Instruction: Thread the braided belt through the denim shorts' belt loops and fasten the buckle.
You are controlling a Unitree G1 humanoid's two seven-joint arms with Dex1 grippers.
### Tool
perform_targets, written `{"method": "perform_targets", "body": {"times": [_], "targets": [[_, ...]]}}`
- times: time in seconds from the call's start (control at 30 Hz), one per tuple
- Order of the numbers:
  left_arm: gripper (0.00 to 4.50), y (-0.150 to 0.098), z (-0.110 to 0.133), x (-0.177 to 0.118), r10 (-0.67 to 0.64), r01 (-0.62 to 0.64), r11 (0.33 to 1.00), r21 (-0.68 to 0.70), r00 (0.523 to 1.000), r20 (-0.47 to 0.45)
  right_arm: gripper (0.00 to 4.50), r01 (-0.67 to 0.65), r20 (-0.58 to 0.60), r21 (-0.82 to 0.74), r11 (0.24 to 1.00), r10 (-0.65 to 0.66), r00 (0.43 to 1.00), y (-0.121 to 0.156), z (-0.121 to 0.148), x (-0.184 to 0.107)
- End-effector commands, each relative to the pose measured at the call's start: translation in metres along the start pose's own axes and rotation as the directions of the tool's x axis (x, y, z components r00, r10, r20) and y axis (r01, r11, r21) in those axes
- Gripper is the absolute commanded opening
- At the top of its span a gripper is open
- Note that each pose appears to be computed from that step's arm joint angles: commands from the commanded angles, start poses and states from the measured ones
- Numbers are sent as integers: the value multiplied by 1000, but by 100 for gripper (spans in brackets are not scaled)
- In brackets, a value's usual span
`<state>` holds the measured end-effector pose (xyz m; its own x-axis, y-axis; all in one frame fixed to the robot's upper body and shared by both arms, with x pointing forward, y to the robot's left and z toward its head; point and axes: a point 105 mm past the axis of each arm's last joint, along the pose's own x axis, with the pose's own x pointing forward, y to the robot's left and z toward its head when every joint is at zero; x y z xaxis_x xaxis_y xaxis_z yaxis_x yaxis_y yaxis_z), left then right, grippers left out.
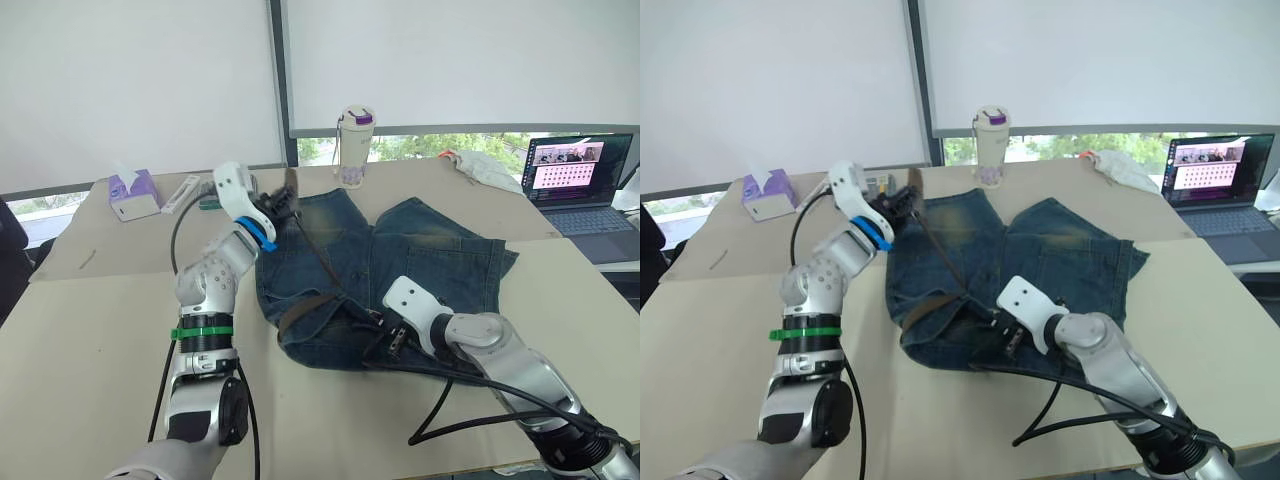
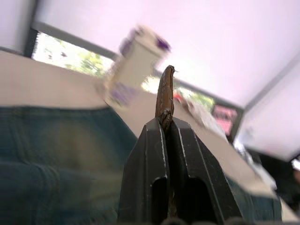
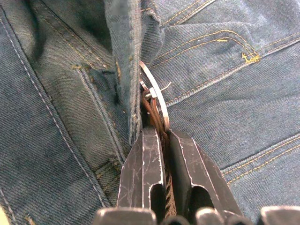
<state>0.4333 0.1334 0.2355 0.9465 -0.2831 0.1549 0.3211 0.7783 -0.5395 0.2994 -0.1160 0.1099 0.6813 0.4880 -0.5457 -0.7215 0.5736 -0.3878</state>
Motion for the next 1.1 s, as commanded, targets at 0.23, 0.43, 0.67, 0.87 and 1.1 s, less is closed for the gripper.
{"method": "perform_targets", "body": {"times": [0.23,0.43,0.67,0.87,1.1], "targets": [[0,-21,23,-29,-246,253,948,194,967,-62,5,31,-21,88,996,-29,999,0,-13,-2],[0,-57,-92,-106,-450,793,380,477,608,-654,5,137,64,370,919,-173,983,-30,2,-13],[0,-61,-115,-110,-458,830,303,468,557,-692,5,134,87,456,880,-194,977,-29,11,-20],[0,-64,-124,-101,-447,828,283,484,560,-697,5,137,100,423,896,-196,975,-24,19,-20],[0,-69,-140,-87,-419,798,356,486,601,-680,5,153,124,304,940,-198,972,-17,30,-20]]}}
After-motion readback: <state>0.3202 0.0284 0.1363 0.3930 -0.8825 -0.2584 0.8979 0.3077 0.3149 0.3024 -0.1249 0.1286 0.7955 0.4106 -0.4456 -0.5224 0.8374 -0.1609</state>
